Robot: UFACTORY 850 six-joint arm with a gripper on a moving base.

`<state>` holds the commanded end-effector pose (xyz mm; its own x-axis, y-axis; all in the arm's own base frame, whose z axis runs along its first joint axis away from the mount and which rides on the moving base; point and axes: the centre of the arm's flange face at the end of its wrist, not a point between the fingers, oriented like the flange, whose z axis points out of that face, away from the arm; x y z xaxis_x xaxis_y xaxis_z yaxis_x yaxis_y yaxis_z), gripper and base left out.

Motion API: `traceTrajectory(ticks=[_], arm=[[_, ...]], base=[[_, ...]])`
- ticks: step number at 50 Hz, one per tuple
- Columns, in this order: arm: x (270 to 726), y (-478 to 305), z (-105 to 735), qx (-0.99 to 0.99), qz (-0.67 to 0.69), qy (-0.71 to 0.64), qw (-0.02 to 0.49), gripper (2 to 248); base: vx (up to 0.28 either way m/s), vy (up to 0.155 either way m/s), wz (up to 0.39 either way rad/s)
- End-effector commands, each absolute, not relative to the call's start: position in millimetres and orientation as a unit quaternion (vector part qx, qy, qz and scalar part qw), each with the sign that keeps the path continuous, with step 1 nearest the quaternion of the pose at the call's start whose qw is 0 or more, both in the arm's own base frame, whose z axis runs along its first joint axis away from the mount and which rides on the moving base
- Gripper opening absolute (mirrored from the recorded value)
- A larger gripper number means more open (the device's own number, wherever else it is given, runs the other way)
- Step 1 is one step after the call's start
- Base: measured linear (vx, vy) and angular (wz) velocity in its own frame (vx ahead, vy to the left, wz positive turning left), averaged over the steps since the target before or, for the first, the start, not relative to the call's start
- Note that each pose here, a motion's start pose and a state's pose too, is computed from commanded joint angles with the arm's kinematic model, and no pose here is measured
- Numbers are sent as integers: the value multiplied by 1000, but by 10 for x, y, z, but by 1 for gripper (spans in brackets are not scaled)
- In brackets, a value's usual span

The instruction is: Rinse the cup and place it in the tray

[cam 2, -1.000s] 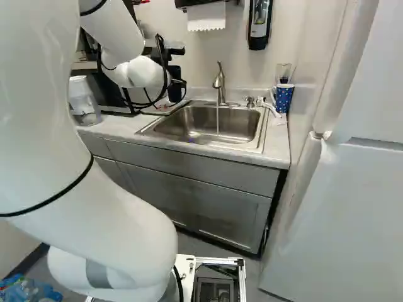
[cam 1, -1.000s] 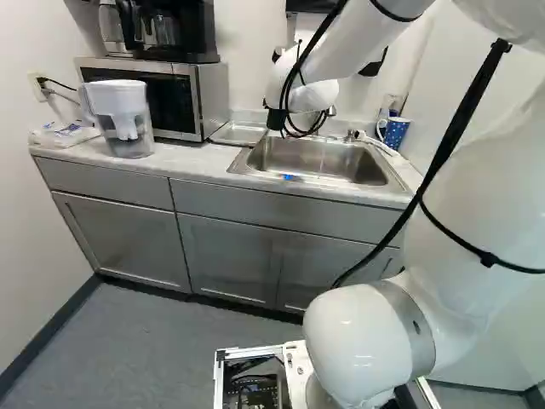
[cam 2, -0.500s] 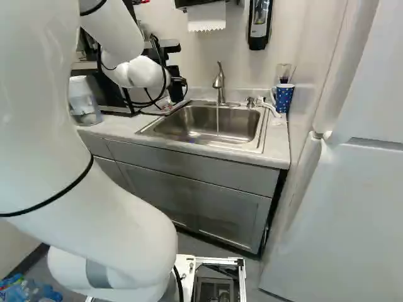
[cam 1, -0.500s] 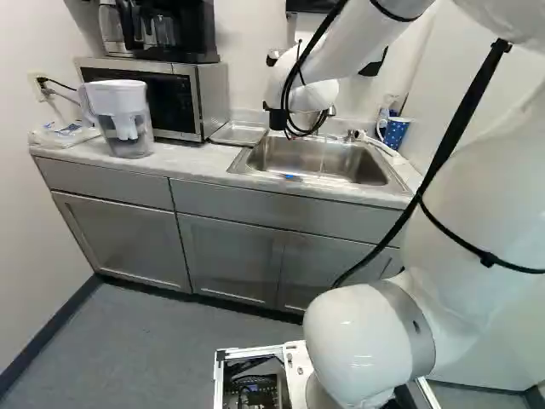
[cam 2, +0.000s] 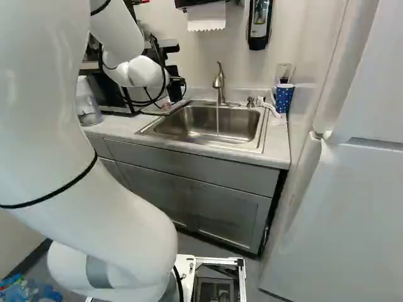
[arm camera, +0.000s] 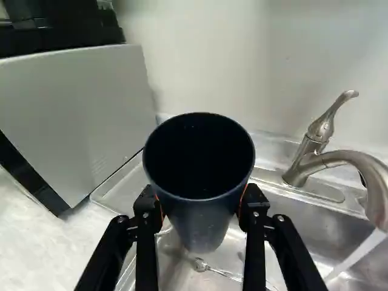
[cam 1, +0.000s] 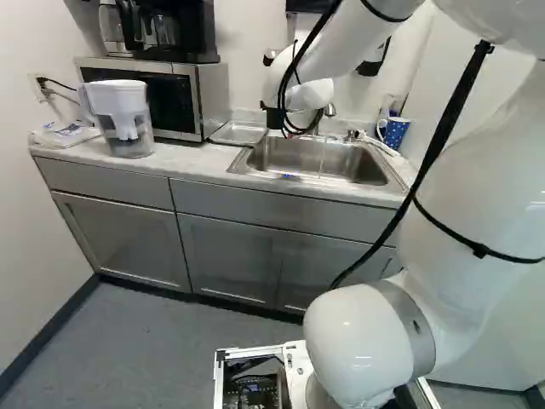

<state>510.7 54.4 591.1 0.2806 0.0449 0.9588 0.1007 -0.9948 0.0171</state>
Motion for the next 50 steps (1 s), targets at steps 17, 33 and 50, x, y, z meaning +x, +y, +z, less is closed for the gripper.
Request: traceTrajectory(ticks=[17,33,50], arm=[[5345,711,5914,-797,-600,-56,31,126],[5571,899,5915,-793,-604,-66,40,126],[5844,1117,5909,-787,-610,-77,49,126]], base=[[0,0,0],[0,0,0],[0,0,0]])
